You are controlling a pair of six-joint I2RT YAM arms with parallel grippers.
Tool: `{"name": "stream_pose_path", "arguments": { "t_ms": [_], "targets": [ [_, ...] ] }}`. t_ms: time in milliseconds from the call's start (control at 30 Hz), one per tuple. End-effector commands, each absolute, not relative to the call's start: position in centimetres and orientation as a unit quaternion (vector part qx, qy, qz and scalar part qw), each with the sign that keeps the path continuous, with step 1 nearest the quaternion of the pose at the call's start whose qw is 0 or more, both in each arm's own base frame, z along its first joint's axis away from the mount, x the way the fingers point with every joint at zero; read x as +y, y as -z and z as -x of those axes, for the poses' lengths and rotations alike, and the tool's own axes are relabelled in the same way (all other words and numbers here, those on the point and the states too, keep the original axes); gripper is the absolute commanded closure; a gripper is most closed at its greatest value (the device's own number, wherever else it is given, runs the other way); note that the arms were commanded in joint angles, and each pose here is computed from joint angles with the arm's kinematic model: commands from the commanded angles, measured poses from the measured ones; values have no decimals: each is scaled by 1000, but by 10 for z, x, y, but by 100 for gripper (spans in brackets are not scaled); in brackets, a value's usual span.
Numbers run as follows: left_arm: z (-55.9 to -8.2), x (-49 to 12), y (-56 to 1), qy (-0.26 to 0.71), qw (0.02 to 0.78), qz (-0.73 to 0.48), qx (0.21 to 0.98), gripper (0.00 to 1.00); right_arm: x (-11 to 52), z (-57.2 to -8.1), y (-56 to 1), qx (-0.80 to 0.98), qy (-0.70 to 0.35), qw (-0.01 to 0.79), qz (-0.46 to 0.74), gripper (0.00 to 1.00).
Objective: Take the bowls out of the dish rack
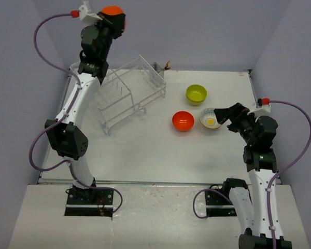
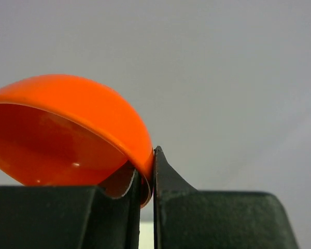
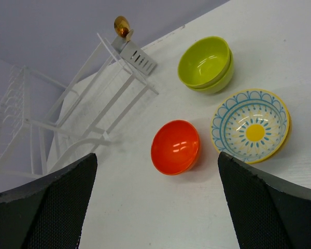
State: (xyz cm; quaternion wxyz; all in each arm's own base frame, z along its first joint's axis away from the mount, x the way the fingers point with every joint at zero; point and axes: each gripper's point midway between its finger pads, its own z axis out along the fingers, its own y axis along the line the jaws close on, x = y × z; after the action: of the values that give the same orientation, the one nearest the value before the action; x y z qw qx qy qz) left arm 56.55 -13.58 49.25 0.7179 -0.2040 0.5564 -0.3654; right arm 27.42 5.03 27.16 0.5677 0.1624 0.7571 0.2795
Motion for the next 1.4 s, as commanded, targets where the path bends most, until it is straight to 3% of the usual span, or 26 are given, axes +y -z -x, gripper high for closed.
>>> {"name": "stream_pose_path", "arguments": {
  "t_ms": [0, 33, 67, 100, 233, 267, 400, 567, 667, 833, 967, 1367],
  "targets": [
    [-475, -291, -497, 403, 677, -152, 597, 100, 35, -268, -315, 713, -263, 618, -203, 1],
    [-458, -309, -485, 385, 670, -186, 606, 100, 33, -261, -325, 698, -266, 633, -207, 1],
    [-432, -349, -435, 371, 622, -228, 650, 100, 34, -258, -332, 691, -271, 637, -210, 1],
    [-427, -355, -417, 303, 637, -271, 655, 100, 34, -254, -343, 685, -271, 644, -208, 1],
    [-334, -409, -353, 212, 596, -424, 648, 100, 21, -254, -343, 711, -222, 631, -217, 1],
    [-328, -400, -314, 147, 578, -455, 661, 100, 19, -252, -341, 716, -213, 627, -222, 1],
    [-275, -373, -249, 58, 533, -544, 646, 100, 15, -249, -327, 725, -199, 619, -227, 1],
    [-211, -360, -198, 81, 455, -656, 597, 100, 39, -259, -291, 782, -237, 546, -183, 1],
    [-175, -358, -191, 129, 410, -742, 515, 100, 66, -258, -277, 821, -271, 489, -118, 5],
    [-161, -352, -180, 132, 338, -796, 484, 100, 120, -245, -230, 905, -236, 353, 4, 6],
    [-157, -349, -162, 133, 261, -805, 516, 100, 140, -244, -226, 905, -241, 350, 25, 8],
    [-165, -357, -151, 120, 253, -805, 524, 100, 171, -227, -156, 949, -191, 226, 109, 23]
  ]
}}
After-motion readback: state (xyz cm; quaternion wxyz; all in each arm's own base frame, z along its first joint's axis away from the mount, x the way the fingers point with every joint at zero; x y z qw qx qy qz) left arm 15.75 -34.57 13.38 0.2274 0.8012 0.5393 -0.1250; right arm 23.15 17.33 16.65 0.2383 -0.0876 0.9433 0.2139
